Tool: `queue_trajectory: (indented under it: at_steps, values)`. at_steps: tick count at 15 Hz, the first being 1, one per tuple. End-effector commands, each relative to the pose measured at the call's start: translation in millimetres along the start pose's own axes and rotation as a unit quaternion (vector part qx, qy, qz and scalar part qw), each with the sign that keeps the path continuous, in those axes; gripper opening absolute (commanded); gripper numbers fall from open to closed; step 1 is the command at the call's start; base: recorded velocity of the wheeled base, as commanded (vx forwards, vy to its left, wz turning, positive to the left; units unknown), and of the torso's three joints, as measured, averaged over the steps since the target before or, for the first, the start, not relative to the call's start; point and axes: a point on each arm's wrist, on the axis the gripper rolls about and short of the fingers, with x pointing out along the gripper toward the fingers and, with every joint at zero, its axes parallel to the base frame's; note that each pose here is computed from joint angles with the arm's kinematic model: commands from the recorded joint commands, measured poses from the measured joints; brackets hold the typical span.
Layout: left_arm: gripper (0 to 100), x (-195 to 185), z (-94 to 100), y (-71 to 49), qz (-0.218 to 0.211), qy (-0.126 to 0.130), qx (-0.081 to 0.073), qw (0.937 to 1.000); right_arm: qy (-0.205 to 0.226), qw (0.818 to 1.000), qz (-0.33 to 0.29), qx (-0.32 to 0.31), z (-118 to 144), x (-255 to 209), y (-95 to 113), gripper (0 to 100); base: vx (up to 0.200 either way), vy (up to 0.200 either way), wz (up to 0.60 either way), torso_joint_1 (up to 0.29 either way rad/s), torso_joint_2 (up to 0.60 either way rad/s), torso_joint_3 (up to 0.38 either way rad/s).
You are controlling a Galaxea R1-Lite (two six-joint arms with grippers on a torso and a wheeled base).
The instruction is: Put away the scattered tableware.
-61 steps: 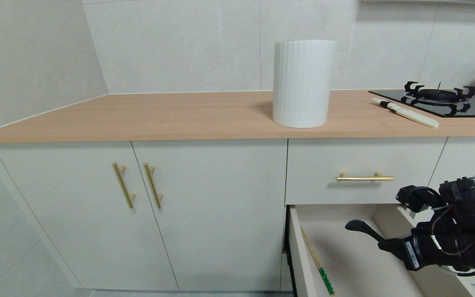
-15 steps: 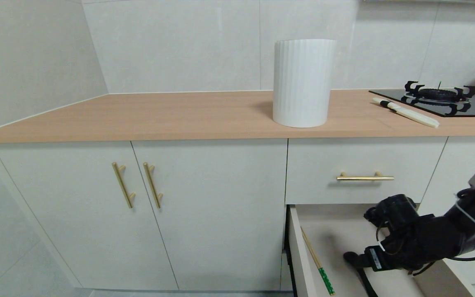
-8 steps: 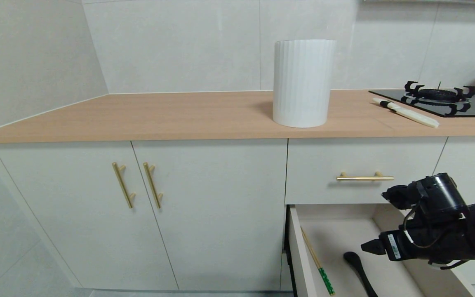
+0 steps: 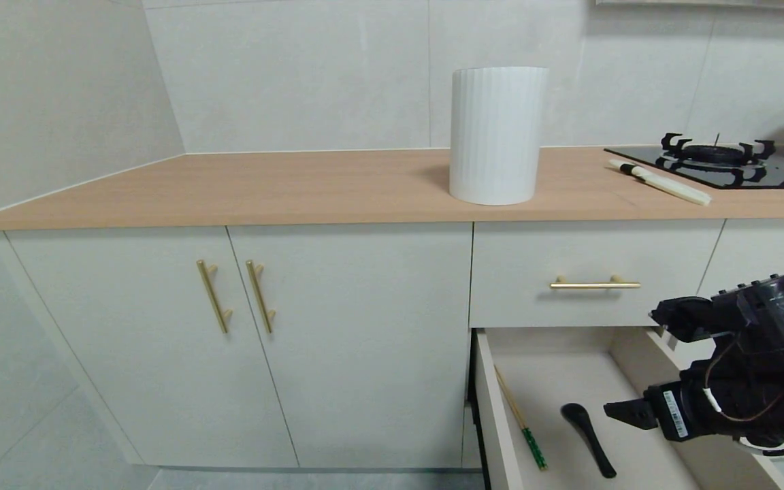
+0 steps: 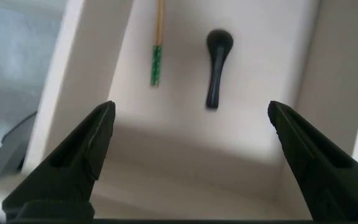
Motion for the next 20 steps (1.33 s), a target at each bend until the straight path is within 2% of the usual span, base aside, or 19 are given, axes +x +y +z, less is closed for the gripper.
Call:
queue_trajectory:
  at_steps: [1,4,6,8,10,13,16,18,20]
  values:
    - [100,0,0.0,0.0,0.000,0.000,0.000,1.0000,-0.012,1.000,0.007,-0.012,-1,-12,2,100,-0.200,0.000,0.00,-0.002,0.00,0.002]
    - [100,0,0.0,0.0,0.000,0.000,0.000,1.0000,-0.012,0.994,0.075,-0.073,-19,-30,5,100,-0.133,0.000,0.00,-0.003,0.00,0.002]
    - [100,0,0.0,0.0,0.000,0.000,0.000,1.0000,0.016,0.988,0.091,-0.127,-33,-36,4,100,0.000,0.000,0.00,0.000,0.00,0.000]
    - [100,0,0.0,0.0,0.000,0.000,0.000,1.0000,0.034,0.973,0.135,-0.186,-51,-45,5,100,0.000,0.000,0.00,0.000,0.00,0.000]
    - [100,0,0.0,0.0,0.000,0.000,0.000,1.0000,0.052,0.964,0.155,-0.210,-61,-50,11,100,0.000,0.000,0.00,0.000,0.00,0.000]
    - [100,0,0.0,0.0,0.000,0.000,0.000,1.0000,0.119,0.936,0.193,-0.270,-79,-55,24,100,0.000,0.000,0.00,0.000,0.00,0.000]
    - [100,0,0.0,0.0,0.000,0.000,0.000,1.0000,0.151,0.928,0.198,-0.279,-82,-46,29,100,0.000,0.000,0.00,0.000,0.00,0.000]
    - [100,0,0.0,0.0,0.000,0.000,0.000,1.0000,0.199,0.920,0.197,-0.275,-83,-27,33,100,0.000,0.000,0.00,0.000,0.00,0.000]
    - [100,0,0.0,0.0,0.000,0.000,0.000,1.0000,0.209,0.920,0.195,-0.270,-81,-14,35,100,0.000,0.000,0.00,0.000,0.00,0.000]
